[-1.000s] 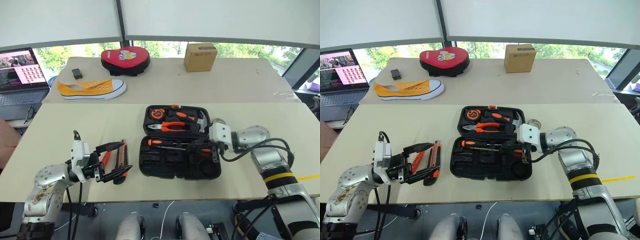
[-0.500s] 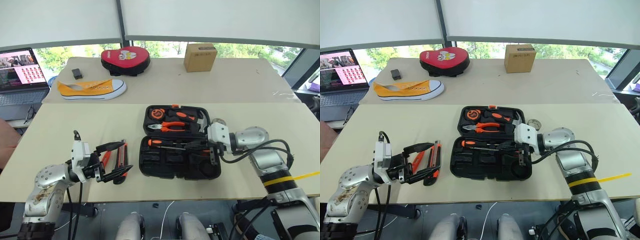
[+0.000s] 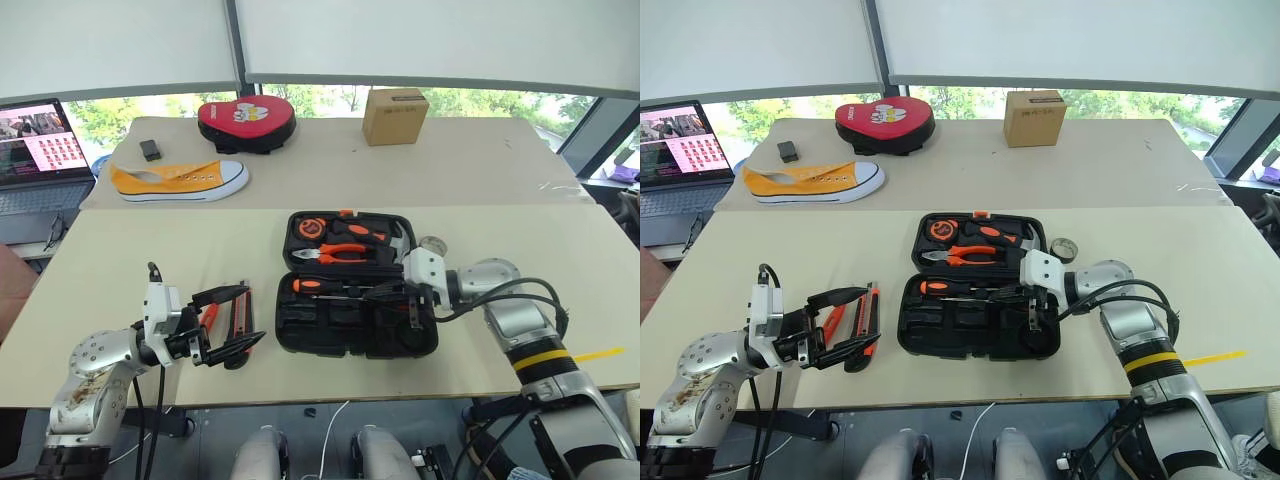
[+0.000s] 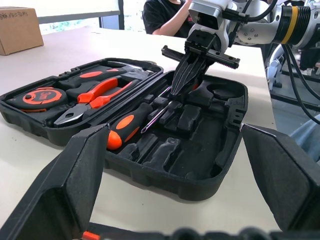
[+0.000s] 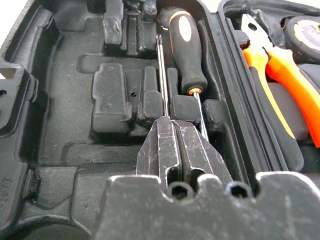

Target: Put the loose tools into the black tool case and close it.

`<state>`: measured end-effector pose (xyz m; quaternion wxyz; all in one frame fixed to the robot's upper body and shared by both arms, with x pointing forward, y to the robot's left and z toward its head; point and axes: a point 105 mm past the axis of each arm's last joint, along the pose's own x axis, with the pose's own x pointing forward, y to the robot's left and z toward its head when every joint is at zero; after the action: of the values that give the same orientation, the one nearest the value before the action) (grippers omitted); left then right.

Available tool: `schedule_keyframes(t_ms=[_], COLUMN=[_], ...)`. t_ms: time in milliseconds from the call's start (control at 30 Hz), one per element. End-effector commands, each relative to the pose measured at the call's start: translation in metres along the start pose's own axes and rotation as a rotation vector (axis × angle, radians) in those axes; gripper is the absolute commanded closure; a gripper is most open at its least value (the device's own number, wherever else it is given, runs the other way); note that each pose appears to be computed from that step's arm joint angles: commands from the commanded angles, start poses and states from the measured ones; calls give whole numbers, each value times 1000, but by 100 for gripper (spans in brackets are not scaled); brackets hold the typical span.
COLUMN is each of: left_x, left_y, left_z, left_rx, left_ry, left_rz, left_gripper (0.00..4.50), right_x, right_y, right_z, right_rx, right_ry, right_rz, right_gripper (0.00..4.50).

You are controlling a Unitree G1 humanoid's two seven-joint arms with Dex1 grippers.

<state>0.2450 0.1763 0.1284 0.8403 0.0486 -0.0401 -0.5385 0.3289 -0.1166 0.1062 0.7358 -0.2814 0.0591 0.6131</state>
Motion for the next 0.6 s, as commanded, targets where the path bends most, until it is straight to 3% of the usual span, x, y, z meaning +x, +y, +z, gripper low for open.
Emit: schedule_keyframes(t_ms=[33,167,267,367,433,600], left_x=[-3,-9,-31,-74,-102,-174], left_y=[1,3,10,22,25,19], left_z=[6,6,6,-1,-8,-29], left_rx=[38,25,-8,-51,-82,-212], left_ry=[5,9,26,98,170,378], left_rz=[9,53,162,371,490,767], left_gripper=[0,0,0,0,0,0], right_x=[13,13,-13,-53,-73,-105], right_y=[9,6,-5,7,14,34], right_z=[-18,6,31,41,42,23], right_rx=[41,12,13,44,47,0], right_ry=[85,-33,-197,-315,-362,-331], right_rz=[30,14,-77,-72,-100,-204], right_gripper=[446,446,446,376,301,135])
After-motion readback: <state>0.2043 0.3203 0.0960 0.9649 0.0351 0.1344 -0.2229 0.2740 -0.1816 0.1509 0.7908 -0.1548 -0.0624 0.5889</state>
